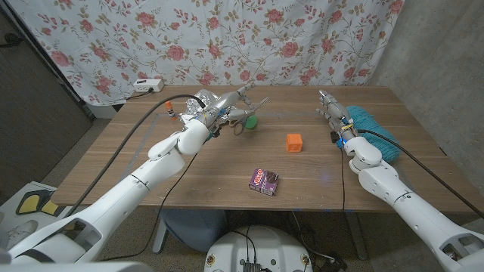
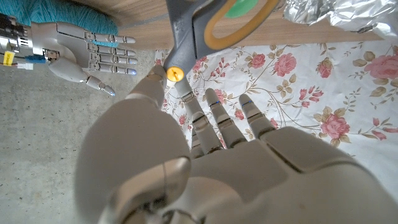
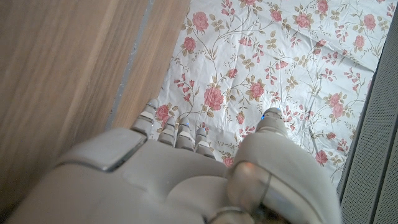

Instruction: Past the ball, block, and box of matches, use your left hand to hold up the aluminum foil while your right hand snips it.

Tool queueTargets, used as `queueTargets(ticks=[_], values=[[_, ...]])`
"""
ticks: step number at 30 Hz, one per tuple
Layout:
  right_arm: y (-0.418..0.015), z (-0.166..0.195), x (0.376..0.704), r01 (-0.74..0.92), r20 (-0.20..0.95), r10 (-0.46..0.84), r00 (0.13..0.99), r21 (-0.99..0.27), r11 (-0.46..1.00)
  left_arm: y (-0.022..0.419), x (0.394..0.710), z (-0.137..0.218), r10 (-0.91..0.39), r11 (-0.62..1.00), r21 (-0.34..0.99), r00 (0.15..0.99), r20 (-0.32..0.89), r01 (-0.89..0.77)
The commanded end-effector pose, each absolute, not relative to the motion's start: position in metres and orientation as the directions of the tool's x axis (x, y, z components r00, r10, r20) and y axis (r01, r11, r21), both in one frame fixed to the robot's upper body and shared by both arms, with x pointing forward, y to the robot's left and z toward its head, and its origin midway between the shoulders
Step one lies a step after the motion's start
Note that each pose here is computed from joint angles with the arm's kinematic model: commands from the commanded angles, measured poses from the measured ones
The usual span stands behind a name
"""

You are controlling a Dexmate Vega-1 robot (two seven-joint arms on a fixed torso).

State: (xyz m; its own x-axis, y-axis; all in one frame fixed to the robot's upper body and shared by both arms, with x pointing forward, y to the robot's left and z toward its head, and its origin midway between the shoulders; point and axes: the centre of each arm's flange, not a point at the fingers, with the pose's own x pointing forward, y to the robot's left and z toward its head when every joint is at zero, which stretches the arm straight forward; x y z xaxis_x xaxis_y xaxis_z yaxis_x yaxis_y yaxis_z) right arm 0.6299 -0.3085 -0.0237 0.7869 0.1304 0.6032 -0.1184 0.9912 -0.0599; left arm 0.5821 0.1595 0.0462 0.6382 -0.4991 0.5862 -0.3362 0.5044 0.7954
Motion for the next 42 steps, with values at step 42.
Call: queueTargets(ticks=[42], values=[[-0.311, -0.02, 0.624, -0.112, 0.608, 0.132, 0.783, -0.071, 0.991, 0.173, 0.602, 0.079, -0.594, 0.784, 0.569, 0.567, 0.57, 0.249]])
